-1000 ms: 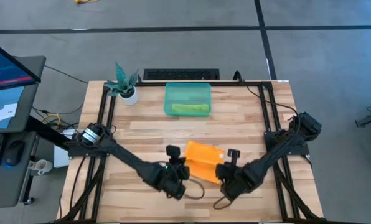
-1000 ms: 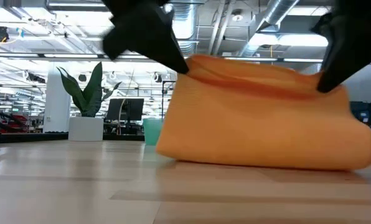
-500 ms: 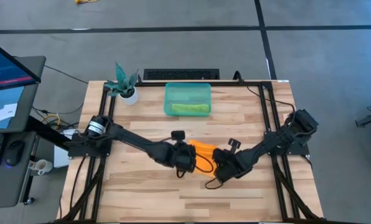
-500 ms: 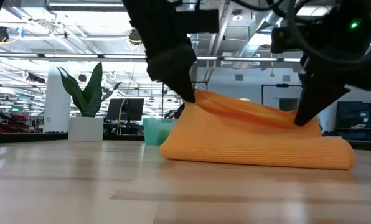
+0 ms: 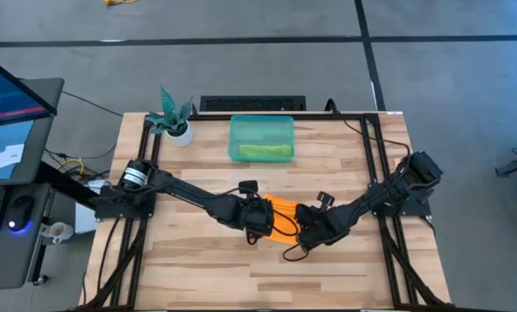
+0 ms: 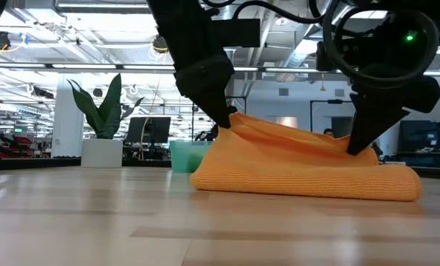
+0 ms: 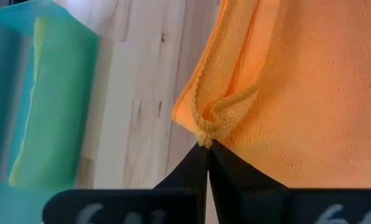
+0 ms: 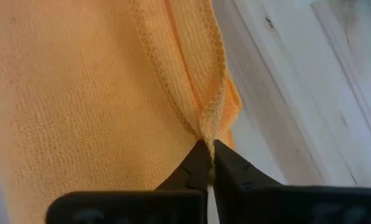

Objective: Roll microfiber towels into tight, uniform cylinder then place into a basket
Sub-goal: Fold the orange towel

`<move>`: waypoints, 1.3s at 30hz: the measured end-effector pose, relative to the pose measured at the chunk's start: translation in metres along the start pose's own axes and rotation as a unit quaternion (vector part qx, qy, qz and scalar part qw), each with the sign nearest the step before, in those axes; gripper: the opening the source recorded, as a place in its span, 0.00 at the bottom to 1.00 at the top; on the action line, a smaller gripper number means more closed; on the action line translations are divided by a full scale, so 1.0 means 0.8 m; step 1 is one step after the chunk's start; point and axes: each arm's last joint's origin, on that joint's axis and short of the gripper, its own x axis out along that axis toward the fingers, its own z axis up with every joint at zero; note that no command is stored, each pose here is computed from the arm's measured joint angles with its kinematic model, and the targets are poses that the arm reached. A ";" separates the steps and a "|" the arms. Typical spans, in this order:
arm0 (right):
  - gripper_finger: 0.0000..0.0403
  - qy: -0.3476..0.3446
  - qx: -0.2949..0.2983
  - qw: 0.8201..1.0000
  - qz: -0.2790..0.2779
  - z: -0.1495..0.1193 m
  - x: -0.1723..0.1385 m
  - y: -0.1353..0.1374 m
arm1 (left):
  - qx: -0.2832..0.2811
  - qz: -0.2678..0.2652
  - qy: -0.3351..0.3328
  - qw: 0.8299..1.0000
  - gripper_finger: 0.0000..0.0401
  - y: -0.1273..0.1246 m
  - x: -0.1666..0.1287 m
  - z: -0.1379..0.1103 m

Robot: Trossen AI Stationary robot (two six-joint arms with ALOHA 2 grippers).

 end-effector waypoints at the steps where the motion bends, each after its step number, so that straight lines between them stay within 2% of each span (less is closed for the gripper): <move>1: 0.08 0.001 -0.001 1.000 0.000 0.001 0.001 -0.001 | 0.000 0.000 0.000 1.000 0.00 0.000 0.000 0.000; 4: 0.12 0.002 -0.009 1.000 -0.001 0.002 0.002 -0.002 | 0.000 -0.007 0.007 1.000 0.04 0.002 0.002 -0.001; 12: 0.19 0.000 -0.009 1.000 -0.004 0.002 0.002 -0.002 | 0.000 -0.011 0.012 1.000 0.26 0.004 0.003 -0.001; 16: 0.26 -0.009 -0.009 1.000 -0.019 0.004 0.003 -0.005 | 0.003 -0.012 0.018 1.000 0.32 0.004 0.003 -0.003; 24: 0.48 0.022 -0.020 0.998 -0.053 0.001 0.004 -0.018 | 0.010 -0.063 0.035 0.997 0.34 -0.006 -0.002 -0.007; 28: 0.55 0.034 -0.017 0.997 -0.069 -0.002 -0.008 -0.032 | 0.018 -0.068 0.031 0.997 0.34 -0.014 -0.007 -0.009; 30: 0.57 0.027 -0.017 0.997 -0.070 -0.002 -0.020 -0.040 | 0.016 -0.072 0.021 0.997 0.34 -0.018 -0.007 -0.008; 35: 0.56 -0.041 -0.017 0.998 -0.052 -0.001 -0.056 -0.053 | 0.019 -0.083 -0.029 0.996 0.34 -0.026 0.006 -0.009; 39: 0.55 -0.087 -0.038 0.995 -0.042 -0.005 -0.070 -0.058 | 0.018 -0.080 -0.060 0.995 0.34 -0.021 0.019 -0.006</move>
